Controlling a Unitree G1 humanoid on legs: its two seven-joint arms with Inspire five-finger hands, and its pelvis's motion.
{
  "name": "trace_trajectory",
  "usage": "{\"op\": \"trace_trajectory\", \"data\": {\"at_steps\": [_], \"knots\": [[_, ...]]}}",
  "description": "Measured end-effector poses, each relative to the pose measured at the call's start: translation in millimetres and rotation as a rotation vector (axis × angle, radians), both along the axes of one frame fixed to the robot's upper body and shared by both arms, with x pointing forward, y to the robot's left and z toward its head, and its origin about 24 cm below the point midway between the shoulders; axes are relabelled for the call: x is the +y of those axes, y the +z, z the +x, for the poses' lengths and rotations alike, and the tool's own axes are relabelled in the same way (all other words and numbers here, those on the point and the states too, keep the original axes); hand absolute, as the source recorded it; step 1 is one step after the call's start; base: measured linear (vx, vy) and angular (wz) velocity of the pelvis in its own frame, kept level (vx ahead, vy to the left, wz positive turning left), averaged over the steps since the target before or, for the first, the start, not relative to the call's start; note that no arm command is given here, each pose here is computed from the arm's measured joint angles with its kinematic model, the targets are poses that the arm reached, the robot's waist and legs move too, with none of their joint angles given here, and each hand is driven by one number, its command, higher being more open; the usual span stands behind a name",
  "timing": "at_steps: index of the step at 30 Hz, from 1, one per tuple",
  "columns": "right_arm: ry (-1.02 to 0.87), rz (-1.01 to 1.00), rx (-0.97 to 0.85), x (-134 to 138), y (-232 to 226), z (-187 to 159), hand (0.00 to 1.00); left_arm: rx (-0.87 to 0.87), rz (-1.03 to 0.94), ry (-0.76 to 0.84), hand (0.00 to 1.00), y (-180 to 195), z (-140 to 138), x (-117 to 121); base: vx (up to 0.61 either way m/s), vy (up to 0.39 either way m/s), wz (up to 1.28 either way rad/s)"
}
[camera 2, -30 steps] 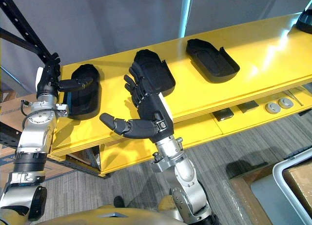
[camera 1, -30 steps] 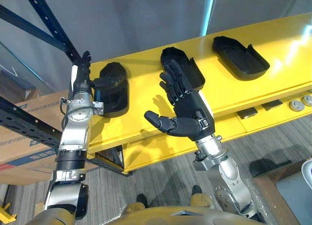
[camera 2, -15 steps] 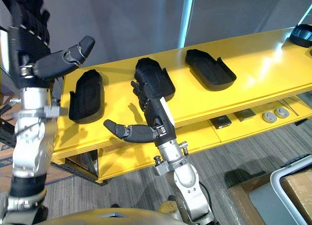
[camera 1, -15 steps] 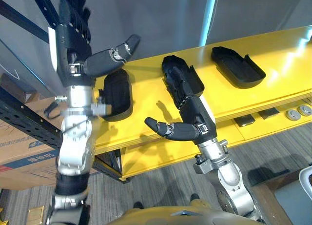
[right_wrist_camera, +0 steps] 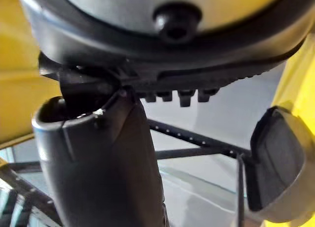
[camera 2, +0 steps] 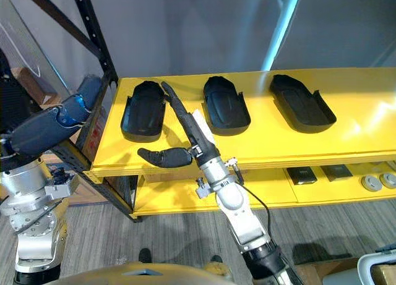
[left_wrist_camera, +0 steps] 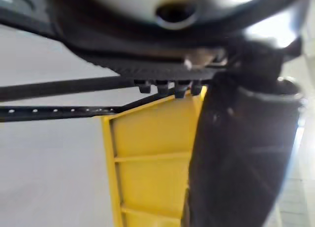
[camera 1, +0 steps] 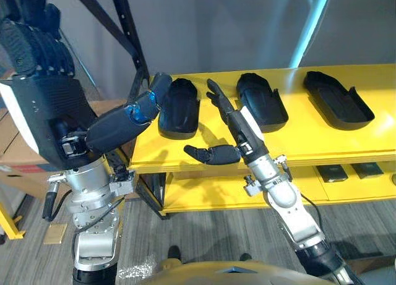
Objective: Walk over and take three plastic housings, then place them on the shelf
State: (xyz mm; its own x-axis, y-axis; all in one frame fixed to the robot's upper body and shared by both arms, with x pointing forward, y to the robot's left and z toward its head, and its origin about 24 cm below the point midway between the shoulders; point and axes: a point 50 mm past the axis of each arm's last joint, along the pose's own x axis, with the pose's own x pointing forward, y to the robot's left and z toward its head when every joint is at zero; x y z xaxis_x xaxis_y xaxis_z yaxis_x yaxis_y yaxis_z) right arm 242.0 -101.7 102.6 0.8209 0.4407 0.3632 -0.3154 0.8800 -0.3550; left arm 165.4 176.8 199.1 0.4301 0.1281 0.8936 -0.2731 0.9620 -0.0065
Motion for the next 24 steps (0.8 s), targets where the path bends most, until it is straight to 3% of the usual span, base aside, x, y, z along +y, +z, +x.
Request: {"op": "trace_trajectory", "data": {"at_steps": [12,24], "knots": [[-0.184,-0.212,-0.135,9,-11,21,1.0,0.056,0.027,-0.074,1.0,-10,-6,-5,0.0,-0.017,0.1],[-0.163,-0.341,-0.283,31,-11,29,1.0,-0.107,-0.05,-0.047,1.0,-1,-22,-7,-0.01,-0.019,0.09]]}}
